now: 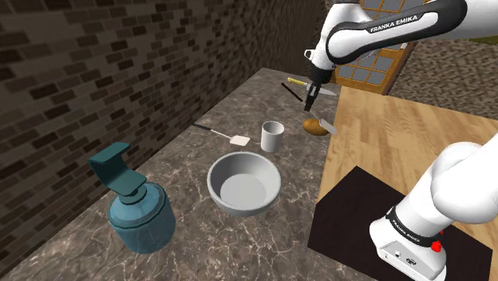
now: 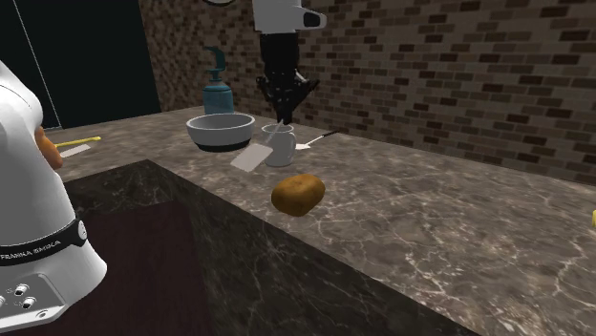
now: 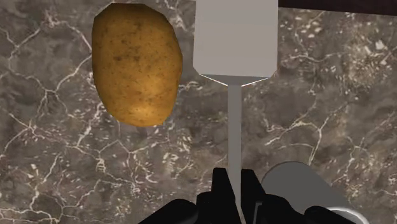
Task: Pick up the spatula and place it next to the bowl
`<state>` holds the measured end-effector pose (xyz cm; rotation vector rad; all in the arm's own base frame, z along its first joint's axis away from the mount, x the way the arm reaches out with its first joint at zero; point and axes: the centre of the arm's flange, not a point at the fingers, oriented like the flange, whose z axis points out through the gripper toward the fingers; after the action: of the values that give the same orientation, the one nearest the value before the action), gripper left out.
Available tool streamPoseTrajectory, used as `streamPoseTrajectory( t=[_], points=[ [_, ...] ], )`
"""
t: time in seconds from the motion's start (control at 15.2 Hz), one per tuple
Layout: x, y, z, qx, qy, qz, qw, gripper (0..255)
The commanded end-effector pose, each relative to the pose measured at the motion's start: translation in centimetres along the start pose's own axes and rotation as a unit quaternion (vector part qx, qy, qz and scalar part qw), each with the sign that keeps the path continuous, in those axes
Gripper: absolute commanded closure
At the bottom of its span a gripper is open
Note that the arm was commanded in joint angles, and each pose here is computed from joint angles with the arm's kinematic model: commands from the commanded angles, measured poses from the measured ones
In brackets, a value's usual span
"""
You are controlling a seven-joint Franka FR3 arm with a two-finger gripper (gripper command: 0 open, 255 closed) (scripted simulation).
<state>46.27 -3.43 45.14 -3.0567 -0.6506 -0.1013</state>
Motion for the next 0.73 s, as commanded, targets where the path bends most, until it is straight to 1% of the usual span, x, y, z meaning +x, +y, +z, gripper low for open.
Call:
streamPoseTrajectory(
  t=[0.0,0.66],
  points=[
    [-0.4,-2.8,-0.2,0.0,0.0,0.001,1.0,255],
    [-1.7,-15.9,-0.3,0.0,0.0,0.001,1.0,255]
  ],
)
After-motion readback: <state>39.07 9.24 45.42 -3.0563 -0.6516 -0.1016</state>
